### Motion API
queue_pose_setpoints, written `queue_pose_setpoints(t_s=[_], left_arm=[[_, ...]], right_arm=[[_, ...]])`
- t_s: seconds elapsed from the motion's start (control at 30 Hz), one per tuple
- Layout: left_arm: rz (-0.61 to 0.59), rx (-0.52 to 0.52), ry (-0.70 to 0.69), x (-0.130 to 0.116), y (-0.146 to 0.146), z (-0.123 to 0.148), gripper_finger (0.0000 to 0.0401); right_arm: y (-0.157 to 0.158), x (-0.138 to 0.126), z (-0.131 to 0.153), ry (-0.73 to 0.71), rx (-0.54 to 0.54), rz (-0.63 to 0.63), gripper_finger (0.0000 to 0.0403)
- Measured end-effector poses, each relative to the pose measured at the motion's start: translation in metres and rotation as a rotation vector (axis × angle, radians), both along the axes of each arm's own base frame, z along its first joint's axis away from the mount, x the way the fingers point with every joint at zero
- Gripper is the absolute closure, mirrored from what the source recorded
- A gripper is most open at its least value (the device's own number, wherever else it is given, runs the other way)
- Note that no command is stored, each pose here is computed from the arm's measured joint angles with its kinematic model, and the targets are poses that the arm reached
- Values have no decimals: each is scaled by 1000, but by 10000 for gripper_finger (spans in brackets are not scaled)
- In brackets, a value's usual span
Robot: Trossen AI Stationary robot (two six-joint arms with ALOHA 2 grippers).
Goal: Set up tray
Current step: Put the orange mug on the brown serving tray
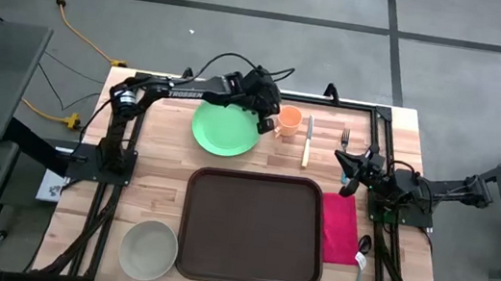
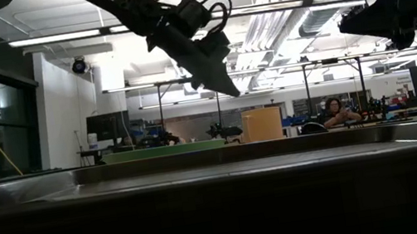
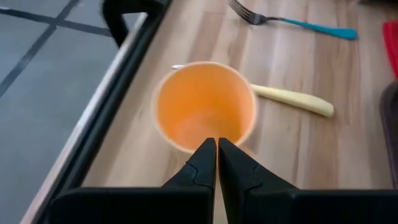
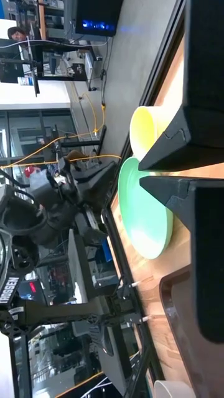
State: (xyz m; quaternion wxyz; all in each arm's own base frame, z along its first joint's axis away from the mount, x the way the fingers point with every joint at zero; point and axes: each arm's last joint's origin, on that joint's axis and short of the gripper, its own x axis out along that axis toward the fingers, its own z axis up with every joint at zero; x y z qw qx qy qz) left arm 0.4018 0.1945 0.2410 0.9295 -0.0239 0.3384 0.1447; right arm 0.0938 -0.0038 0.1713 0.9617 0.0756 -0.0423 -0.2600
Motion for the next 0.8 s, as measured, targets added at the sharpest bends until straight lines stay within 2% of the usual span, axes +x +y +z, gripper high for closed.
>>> queue_pose_setpoints(t_s=[0.23,0.5,0.67,0.8], left_arm=[[28,-21,-46,-2,10,1,355],[-9,-78,-68,14,15,-15,354],[-11,-77,-90,20,18,-8,354],[8,-66,-65,16,27,1,354]], right_arm=[[0,0,0,1,-2,-1,402],[0,0,0,2,-2,-16,402],[0,0,0,-2,5,-14,402],[0,0,0,-3,7,-15,402]])
